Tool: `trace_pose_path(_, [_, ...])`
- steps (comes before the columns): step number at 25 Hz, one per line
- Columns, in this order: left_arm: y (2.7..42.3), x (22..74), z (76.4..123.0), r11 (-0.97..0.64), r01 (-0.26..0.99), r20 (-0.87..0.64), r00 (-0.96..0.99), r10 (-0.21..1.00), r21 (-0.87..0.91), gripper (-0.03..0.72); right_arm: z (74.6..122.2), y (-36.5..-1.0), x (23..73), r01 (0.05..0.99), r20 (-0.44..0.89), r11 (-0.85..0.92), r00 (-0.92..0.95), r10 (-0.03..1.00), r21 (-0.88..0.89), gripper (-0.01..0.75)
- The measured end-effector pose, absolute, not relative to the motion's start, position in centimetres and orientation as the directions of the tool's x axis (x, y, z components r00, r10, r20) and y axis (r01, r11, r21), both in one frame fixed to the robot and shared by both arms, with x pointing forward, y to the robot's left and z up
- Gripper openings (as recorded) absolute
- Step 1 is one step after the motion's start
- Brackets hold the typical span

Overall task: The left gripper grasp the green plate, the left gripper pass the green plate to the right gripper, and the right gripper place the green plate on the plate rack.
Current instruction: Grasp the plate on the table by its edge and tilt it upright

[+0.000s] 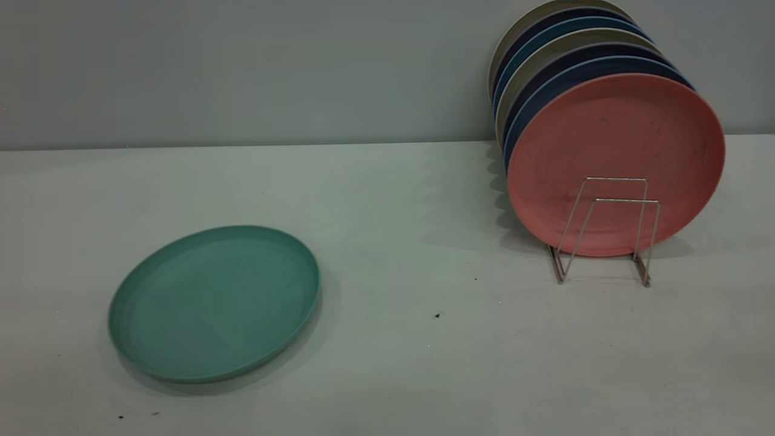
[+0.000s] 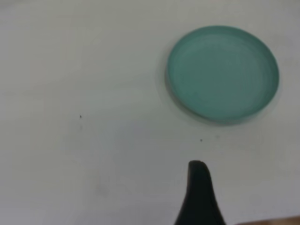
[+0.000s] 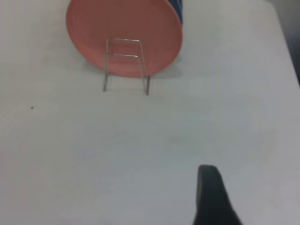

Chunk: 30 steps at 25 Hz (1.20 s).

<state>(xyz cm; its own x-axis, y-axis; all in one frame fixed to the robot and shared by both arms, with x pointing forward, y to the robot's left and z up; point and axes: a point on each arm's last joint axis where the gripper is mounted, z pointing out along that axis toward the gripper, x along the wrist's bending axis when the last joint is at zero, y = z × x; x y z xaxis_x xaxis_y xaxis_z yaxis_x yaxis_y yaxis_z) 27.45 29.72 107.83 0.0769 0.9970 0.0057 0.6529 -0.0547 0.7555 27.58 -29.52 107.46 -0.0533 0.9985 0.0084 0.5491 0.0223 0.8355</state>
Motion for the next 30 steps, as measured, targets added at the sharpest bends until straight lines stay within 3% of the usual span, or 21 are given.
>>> trace_pose_path(5, [29.6,33.2,109.7,-0.052,0.734,-0.006,0.076,0.997,0.678,0.581,109.0,-28.9,32.1,0.593,0.037,0.032,-0.105,0.994,0.805,0.458])
trace_pose_path(11, [28.5,39.1,109.0,0.020,0.823,-0.141,0.073,0.987,0.568,0.581,110.3,-27.7,37.9,0.601,0.023,0.141,-0.257,0.966,0.787,0.458])
trace_pose_path(16, [28.3,43.2,107.6,0.051,0.845,-0.170,0.048,0.984,0.533,0.581,108.9,-25.7,42.9,0.631,0.113,0.206,-0.427,0.897,0.748,0.458])
trace_pose_path(30, [31.2,53.6,96.6,0.053,0.971,-0.136,-0.021,0.991,0.233,0.579,100.1,-12.3,50.3,0.682,0.258,0.420,-0.660,0.705,0.599,0.458])
